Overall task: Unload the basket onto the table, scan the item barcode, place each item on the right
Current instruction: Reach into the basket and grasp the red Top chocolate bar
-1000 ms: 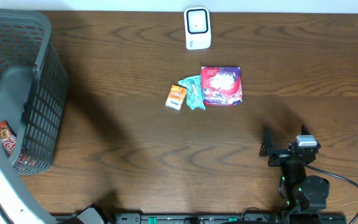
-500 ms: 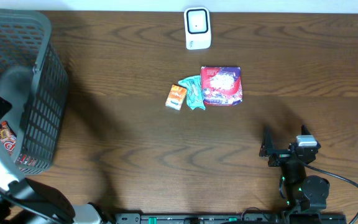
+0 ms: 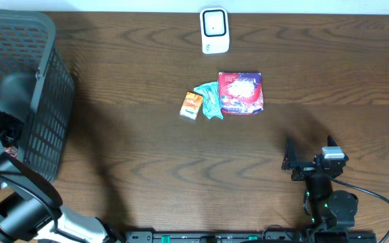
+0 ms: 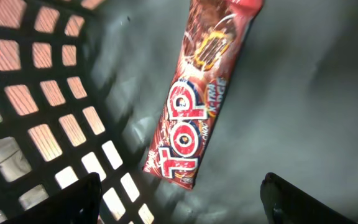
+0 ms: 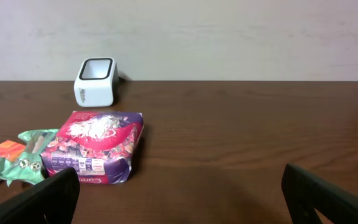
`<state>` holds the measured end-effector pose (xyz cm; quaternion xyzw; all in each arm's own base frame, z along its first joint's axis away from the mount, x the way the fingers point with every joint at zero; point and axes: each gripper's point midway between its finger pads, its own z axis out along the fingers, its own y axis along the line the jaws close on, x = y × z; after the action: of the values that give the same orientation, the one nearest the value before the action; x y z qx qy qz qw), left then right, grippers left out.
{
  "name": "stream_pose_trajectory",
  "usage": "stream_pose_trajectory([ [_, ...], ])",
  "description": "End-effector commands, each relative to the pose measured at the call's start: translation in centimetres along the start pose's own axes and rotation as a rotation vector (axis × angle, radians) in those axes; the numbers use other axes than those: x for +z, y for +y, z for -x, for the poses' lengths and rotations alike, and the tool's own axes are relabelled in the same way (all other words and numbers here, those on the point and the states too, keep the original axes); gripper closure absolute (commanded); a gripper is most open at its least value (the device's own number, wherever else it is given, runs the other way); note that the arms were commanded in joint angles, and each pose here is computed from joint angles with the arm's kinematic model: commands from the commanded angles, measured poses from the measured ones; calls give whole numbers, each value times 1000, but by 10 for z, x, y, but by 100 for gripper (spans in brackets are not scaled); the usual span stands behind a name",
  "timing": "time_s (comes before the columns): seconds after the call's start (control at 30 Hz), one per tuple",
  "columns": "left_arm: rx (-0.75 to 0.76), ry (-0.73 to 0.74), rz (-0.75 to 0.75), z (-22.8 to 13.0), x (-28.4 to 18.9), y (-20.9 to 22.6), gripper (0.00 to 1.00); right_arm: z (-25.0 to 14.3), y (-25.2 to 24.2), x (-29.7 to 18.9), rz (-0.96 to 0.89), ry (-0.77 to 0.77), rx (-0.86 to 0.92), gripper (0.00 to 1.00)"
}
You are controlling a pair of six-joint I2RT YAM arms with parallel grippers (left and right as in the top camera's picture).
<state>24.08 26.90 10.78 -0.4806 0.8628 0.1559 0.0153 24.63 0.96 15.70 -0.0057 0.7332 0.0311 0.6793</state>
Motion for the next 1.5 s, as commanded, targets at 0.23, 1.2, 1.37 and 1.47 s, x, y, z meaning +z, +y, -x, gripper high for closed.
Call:
stream_pose_trajectory([
  [0.23,-54,28,22,-9,34,12,19,0,-2,0,-12,-2,10,1],
  [1.2,-40,66,-112,-11,97,-15,19,0,-2,0,-12,-2,10,1],
  [1.37,-37,78,-109,-13,100,-15,67,0,-2,0,-12,-2,10,1],
  [1.47,-38,77,-109,-14,97,-14,92,0,-2,0,-12,-2,10,1],
])
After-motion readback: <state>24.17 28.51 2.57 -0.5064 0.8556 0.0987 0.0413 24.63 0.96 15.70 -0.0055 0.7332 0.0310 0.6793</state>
